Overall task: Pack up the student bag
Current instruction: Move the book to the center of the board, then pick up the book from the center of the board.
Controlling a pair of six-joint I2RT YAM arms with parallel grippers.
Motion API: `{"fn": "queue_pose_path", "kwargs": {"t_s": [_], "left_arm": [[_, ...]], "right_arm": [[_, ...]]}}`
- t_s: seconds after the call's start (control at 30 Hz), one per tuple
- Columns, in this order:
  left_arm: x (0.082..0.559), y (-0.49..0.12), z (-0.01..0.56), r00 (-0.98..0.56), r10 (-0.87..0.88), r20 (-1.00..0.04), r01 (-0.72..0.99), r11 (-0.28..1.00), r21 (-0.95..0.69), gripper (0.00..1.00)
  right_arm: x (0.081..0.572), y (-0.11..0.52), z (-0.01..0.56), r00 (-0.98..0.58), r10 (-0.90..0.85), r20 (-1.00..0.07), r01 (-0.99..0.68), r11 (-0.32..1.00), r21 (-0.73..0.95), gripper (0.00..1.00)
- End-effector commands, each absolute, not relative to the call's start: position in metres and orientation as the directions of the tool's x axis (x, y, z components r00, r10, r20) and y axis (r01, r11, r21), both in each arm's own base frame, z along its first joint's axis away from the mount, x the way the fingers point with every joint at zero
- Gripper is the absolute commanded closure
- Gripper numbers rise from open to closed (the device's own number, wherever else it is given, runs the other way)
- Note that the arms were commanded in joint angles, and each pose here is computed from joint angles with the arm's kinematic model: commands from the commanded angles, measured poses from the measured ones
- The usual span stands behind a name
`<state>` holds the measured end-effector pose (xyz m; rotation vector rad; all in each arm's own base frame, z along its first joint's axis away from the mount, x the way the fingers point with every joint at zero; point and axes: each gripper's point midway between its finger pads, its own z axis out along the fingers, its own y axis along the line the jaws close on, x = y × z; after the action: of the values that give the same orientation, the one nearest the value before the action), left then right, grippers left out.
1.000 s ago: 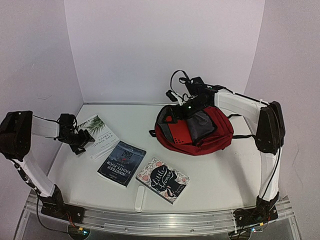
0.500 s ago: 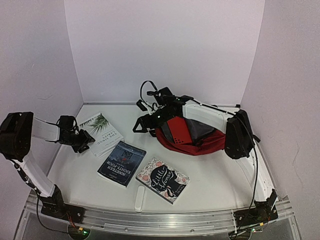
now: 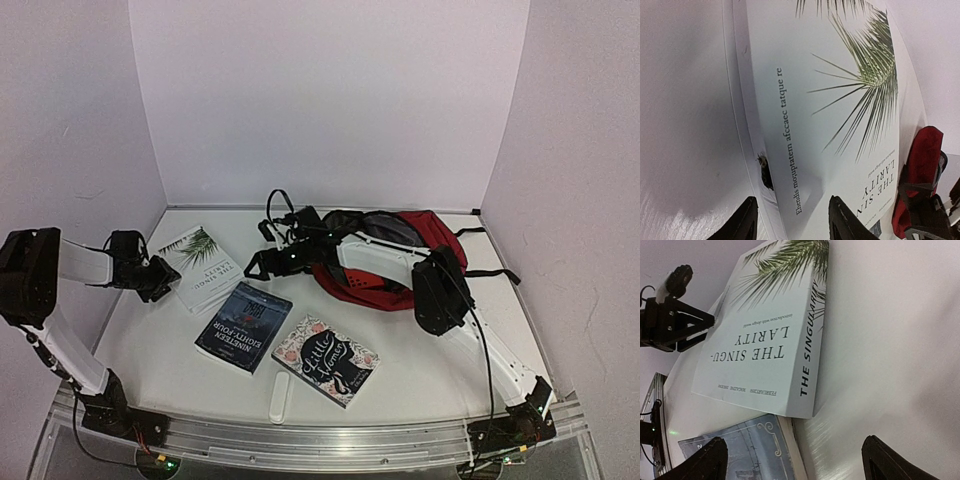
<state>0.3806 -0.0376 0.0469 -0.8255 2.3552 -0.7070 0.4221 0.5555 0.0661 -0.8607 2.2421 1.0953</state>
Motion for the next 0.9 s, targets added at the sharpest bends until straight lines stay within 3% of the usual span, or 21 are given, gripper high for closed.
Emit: {"fn": "queue_pose_path", "kwargs": {"t_s": [0.0,0.27,0.57,0.7,0.87], "left_arm": [[0.405,-0.034,0.067,-0.631,-0.658,-0.411,-0.305,0.698,-0.649,0.54],[0.417,-0.041,0.063,-0.634,-0.656,-0.409,-0.257,0.677,-0.689,0.61],[0.430,-0.043,0.052,-0.640,-0.666,-0.383,-0.265,0.659,-0.704,0.85],[0.436,-0.043,0.053,-0.641,-0.663,-0.388,-0.264,0.664,-0.700,0.88],[0.442,-0.043,0.060,-0.643,-0.655,-0.397,-0.250,0.669,-0.700,1.00]], "right_arm": [[0.431,0.574,0.084,-0.653,-0.239,-0.718,-0.733,0.439,0.520,0.07],[0.436,0.586,0.069,-0.634,-0.212,-0.744,-0.746,0.424,0.514,0.07],[0.419,0.598,0.044,-0.632,-0.246,-0.735,-0.761,0.375,0.529,0.16],[0.415,0.599,0.042,-0.634,-0.253,-0.731,-0.762,0.364,0.535,0.20],[0.409,0.599,0.046,-0.642,-0.261,-0.721,-0.760,0.344,0.552,0.22]]}}
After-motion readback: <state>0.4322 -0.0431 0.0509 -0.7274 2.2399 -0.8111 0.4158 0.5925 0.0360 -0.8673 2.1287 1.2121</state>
